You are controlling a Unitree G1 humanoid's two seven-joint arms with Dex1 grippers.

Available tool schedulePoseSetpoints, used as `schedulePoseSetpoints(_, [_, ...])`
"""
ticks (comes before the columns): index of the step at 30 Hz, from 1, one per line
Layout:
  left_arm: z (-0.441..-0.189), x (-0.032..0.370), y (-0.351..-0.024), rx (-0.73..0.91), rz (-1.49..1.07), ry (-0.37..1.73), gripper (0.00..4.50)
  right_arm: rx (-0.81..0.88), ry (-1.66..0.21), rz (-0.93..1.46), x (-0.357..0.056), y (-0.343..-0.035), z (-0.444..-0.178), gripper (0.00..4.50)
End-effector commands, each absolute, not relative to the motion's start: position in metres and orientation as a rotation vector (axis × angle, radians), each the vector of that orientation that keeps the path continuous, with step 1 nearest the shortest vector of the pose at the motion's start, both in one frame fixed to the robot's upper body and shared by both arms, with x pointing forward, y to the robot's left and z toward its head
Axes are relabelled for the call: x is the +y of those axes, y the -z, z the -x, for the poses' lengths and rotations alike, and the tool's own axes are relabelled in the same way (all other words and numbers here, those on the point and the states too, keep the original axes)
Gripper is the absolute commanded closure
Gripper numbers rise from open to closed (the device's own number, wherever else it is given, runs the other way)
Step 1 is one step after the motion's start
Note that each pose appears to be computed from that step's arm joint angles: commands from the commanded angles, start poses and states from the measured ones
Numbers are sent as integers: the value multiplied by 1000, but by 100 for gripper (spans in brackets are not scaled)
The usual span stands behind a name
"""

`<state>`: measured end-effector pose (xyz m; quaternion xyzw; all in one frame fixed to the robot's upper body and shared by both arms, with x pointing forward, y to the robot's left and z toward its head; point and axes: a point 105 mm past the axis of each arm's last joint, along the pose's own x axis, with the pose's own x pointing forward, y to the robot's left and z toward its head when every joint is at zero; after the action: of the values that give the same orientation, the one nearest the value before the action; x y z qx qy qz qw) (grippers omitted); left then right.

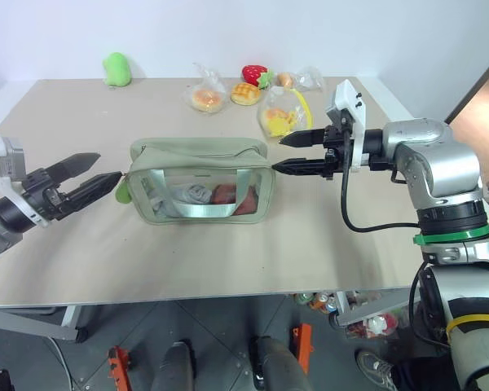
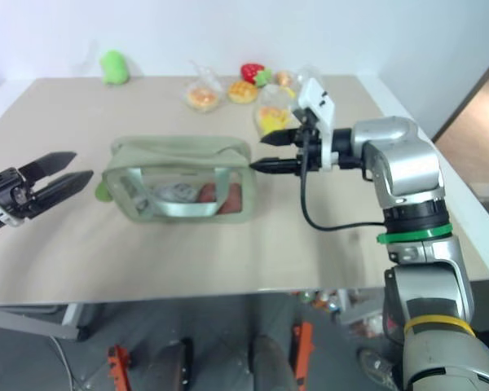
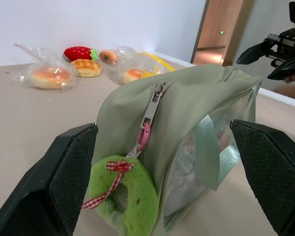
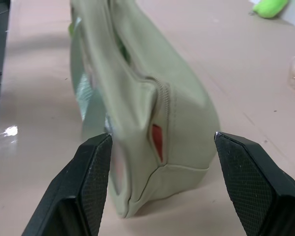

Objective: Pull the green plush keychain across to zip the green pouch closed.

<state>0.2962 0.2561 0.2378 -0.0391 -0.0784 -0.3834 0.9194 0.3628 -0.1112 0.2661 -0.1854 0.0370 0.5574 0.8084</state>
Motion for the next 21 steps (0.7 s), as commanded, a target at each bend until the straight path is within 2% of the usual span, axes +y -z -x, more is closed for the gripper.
schedulePoseSetpoints(1, [-292,260,-249,-204,59,781,0,58,-1219,419,-103,-267,-356,108])
schedulePoseSetpoints(7, [-279,235,-255,-189,48,906,0,66,-1301,423,-100,-264,-340,108])
schedulePoseSetpoints(14, [-265,209,-270,-207,19,1050,0,77,-1296,417,-102,-261,-342,108])
schedulePoseSetpoints(21, [-261,200,-272,-199,-16,1105,0,81,-1276,407,-97,-257,-346,108])
